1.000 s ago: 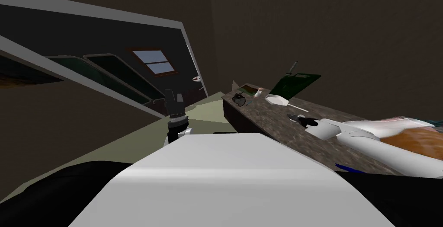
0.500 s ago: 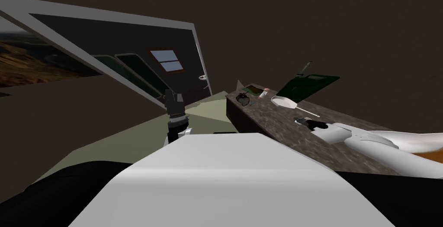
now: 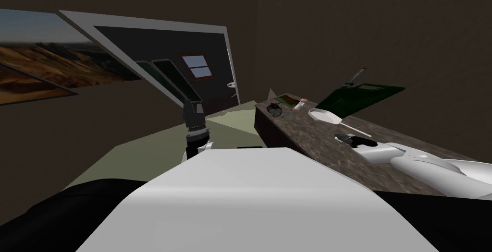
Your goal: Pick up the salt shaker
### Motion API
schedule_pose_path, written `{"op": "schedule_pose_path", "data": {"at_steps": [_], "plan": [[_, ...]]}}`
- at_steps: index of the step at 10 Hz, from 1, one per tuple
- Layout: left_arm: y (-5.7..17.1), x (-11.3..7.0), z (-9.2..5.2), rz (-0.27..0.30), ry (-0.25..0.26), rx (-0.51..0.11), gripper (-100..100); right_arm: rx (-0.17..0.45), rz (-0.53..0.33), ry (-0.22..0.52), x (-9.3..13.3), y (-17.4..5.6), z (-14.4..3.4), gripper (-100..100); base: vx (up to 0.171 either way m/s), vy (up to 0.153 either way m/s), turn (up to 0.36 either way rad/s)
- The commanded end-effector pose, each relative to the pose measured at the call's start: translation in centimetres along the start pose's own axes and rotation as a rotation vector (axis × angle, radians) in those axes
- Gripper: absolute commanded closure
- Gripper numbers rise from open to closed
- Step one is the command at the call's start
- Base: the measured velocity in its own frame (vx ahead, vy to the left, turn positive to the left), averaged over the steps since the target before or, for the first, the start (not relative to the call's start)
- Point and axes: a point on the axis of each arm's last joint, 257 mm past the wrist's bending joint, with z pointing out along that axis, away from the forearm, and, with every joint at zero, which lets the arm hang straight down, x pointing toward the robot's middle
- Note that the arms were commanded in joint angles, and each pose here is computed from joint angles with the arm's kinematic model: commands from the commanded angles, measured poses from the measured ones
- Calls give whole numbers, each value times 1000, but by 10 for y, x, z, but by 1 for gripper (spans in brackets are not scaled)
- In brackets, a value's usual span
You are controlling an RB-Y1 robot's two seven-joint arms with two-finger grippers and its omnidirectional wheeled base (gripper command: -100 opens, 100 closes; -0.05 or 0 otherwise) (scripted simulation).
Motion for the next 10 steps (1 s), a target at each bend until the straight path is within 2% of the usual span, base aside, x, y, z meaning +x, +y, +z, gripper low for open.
{"op": "schedule_pose_path", "data": {"at_steps": [1,2,3,4,5,7,9,10], "plan": [[0,0,0,0,0,0,0,22,16,-1,3,-16,1,-100,-108,41,358],[0,0,0,0,0,0,0,47,27,-1,2,-29,1,-100,-94,10,174],[0,0,0,0,0,0,0,52,43,0,2,-32,1,-100,-43,-10,-41],[0,0,0,0,0,0,0,59,40,-3,4,-39,2,-100,-69,22,289],[0,0,0,0,0,0,0,91,73,-4,4,-57,0,-100,-69,18,236],[0,0,0,0,0,0,0,91,73,-4,4,-57,0,-100,-22,0,-26],[0,0,0,0,0,0,0,131,103,-11,6,-81,-2,-100,-66,25,272],[0,0,0,0,0,0,0,131,103,-11,6,-81,-2,-100,-43,8,-28]]}}
